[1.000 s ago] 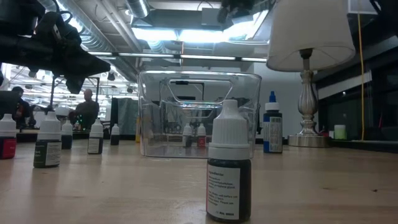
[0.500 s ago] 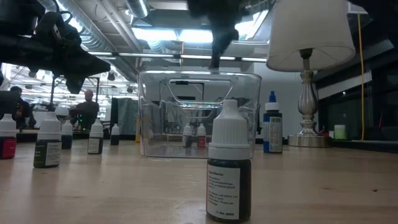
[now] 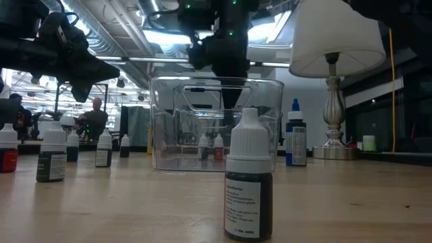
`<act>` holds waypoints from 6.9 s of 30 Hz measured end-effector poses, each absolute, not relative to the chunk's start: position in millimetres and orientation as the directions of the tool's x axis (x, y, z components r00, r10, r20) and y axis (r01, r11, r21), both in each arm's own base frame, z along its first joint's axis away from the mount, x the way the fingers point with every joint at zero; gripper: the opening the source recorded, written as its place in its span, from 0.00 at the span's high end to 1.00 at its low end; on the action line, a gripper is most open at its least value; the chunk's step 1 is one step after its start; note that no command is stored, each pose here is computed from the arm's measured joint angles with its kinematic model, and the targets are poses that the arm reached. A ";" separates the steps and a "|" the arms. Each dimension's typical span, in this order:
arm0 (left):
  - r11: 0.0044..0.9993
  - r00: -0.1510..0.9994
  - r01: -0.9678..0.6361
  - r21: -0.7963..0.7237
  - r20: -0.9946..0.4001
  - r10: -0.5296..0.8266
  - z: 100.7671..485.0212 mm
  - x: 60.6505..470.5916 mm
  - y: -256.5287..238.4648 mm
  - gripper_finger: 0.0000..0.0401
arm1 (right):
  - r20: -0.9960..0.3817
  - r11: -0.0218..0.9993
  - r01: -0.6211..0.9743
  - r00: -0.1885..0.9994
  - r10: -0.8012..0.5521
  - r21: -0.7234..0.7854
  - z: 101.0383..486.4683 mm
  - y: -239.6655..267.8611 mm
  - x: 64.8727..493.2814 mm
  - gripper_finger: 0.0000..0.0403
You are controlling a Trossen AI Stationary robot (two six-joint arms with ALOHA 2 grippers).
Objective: Pick & Place food coloring
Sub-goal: Put the small blue food coloring into the transparent bin
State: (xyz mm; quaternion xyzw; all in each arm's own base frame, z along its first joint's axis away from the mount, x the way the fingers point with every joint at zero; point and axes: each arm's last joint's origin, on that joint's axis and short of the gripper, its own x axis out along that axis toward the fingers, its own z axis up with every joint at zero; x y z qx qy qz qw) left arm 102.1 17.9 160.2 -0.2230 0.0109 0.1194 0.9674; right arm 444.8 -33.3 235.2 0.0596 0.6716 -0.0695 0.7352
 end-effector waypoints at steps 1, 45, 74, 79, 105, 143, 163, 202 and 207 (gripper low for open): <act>0.872 0.971 -0.236 -0.429 -0.074 0.226 160.2 102.1 17.9 0.96 | -0.995 0.983 0.182 0.095 -0.022 -0.005 232.0 -33.5 447.2 0.82; 0.877 0.981 -0.192 -0.440 -0.075 0.177 160.1 102.4 16.5 0.96 | -0.999 0.972 0.235 0.050 0.012 0.023 174.1 -40.2 451.7 0.81; 0.878 0.982 -0.191 -0.440 -0.075 0.176 160.1 102.4 16.4 0.96 | -0.995 0.962 0.258 0.005 -0.098 -0.093 205.2 -41.4 449.5 0.66; 0.878 0.981 -0.191 -0.439 -0.075 0.176 160.2 102.4 16.4 0.96 | -0.979 0.958 0.237 0.078 -0.186 -0.163 243.2 -31.7 454.4 0.66; 0.895 0.990 -0.128 -0.427 -0.002 0.141 179.9 100.8 15.2 0.96 | -0.738 0.927 0.279 0.564 -0.370 -0.251 402.3 16.9 383.2 0.66; 0.761 0.452 -0.637 -0.122 -0.859 0.241 287.2 153.2 59.9 0.72 | -0.188 0.983 0.170 0.965 -0.181 -0.071 328.0 -23.7 196.6 0.66; 0.919 0.395 -0.390 -0.063 -0.913 0.105 240.0 209.9 97.3 0.43 | -0.162 0.979 0.202 0.966 -0.202 -0.019 330.2 -24.4 197.2 0.66; 0.880 0.457 -0.463 -0.109 -0.880 0.131 216.0 188.3 87.9 0.44 | -0.200 0.980 0.191 0.960 -0.198 -0.052 326.2 -24.3 196.7 0.66; 0.903 0.405 -0.421 -0.084 -0.908 0.104 201.1 198.1 90.5 0.44 | -0.202 0.980 0.191 0.959 -0.198 -0.052 326.0 -24.2 196.7 0.66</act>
